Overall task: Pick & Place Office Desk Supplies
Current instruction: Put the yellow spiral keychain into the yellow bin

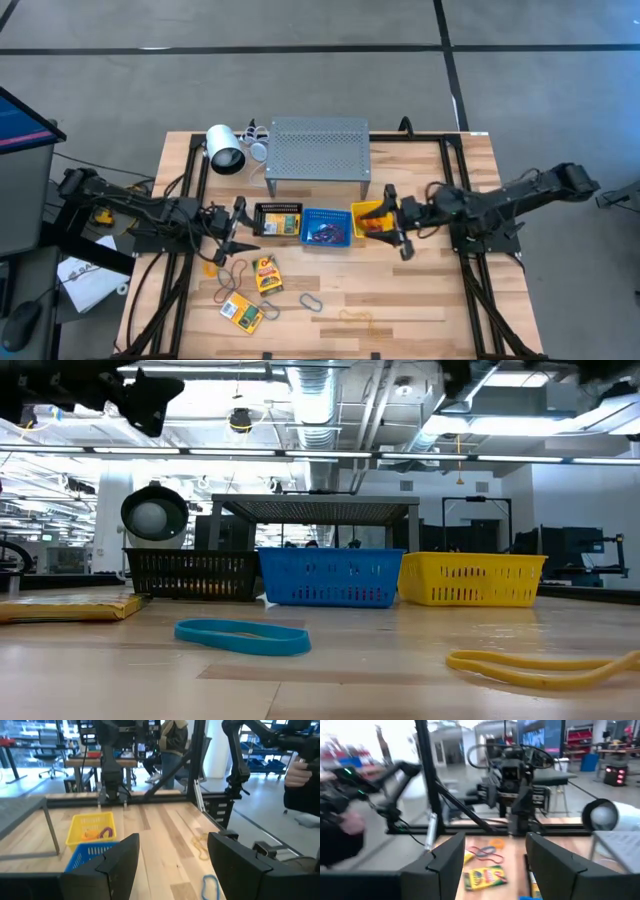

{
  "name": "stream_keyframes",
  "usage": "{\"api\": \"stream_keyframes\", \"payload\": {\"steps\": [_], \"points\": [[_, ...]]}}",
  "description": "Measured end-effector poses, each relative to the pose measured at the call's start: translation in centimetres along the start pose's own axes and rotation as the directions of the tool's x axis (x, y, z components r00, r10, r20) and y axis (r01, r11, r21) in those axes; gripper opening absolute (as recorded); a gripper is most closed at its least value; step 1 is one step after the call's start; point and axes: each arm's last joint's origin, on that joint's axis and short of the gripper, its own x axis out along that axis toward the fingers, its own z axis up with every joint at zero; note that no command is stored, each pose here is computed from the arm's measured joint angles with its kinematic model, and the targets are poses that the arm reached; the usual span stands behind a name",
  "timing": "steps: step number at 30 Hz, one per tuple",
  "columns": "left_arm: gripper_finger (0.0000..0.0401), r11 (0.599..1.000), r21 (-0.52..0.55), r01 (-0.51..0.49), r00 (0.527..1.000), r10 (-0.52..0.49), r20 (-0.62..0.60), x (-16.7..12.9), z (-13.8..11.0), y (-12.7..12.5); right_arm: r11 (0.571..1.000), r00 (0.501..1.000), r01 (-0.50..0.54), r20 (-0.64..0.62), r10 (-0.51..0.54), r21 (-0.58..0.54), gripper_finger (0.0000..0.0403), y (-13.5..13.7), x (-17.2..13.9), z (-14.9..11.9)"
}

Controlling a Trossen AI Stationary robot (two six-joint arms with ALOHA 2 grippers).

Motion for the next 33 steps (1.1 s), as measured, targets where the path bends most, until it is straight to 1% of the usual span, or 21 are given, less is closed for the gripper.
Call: {"api": "stream_keyframes", "payload": {"steps": [4, 8, 11, 16, 19, 25, 28, 33], "points": [[0.0232, 1.0, -0.019, -0.002, 1.0, 0.001, -0.031, 0.1, -0.3, 0.0, 0.997, 0.996, -0.062, 0.073, 0.058, 0.052, 0.0205, 0.9, -1.6, -1.4], [0.0232, 1.0, -0.017, -0.003, 0.998, 0.002, -0.061, 0.4, -0.7, 0.0, 0.989, 0.985, -0.125, 0.128, 0.115, 0.072, 0.0204, 1.9, -2.0, -1.9], [0.0232, 1.0, 0.003, -0.004, 0.996, 0.004, -0.085, 0.7, -1.0, 0.0, 0.986, 0.98, -0.149, 0.142, 0.137, 0.076, 0.0205, 2.4, -2.1, -1.9], [0.0232, 1.0, 0.03, -0.002, 0.991, 0.006, -0.134, 1.2, -1.7, 0.0, 0.988, 0.976, -0.117, 0.195, 0.095, 0.103, 0.0205, 2.5, -2.2, -1.4], [0.0232, 0.999, 0.032, 0.008, 0.986, -0.002, -0.168, 1.5, -2.1, 0.0, 0.99, 0.977, -0.095, 0.199, 0.072, 0.108, 0.0205, 2.4, -2.2, -1.4], [0.0232, 0.997, -0.028, 0.072, 0.971, -0.077, -0.225, 1.7, -2.8, -0.2, 0.992, 0.981, -0.061, 0.192, 0.038, 0.113, 0.0205, 2.3, -1.9, -1.6], [0.0232, 0.993, -0.061, 0.101, 0.966, -0.113, -0.233, 1.8, -2.9, -0.3, 0.992, 0.982, -0.058, 0.185, 0.036, 0.113, 0.0205, 2.3, -1.5, -2.0], [0.0232, 0.989, -0.078, 0.126, 0.961, -0.141, -0.237, 1.8, -2.9, -0.4, 0.992, 0.984, -0.054, 0.177, 0.033, 0.115, 0.0205, 2.4, -0.3, -3.2]]}}
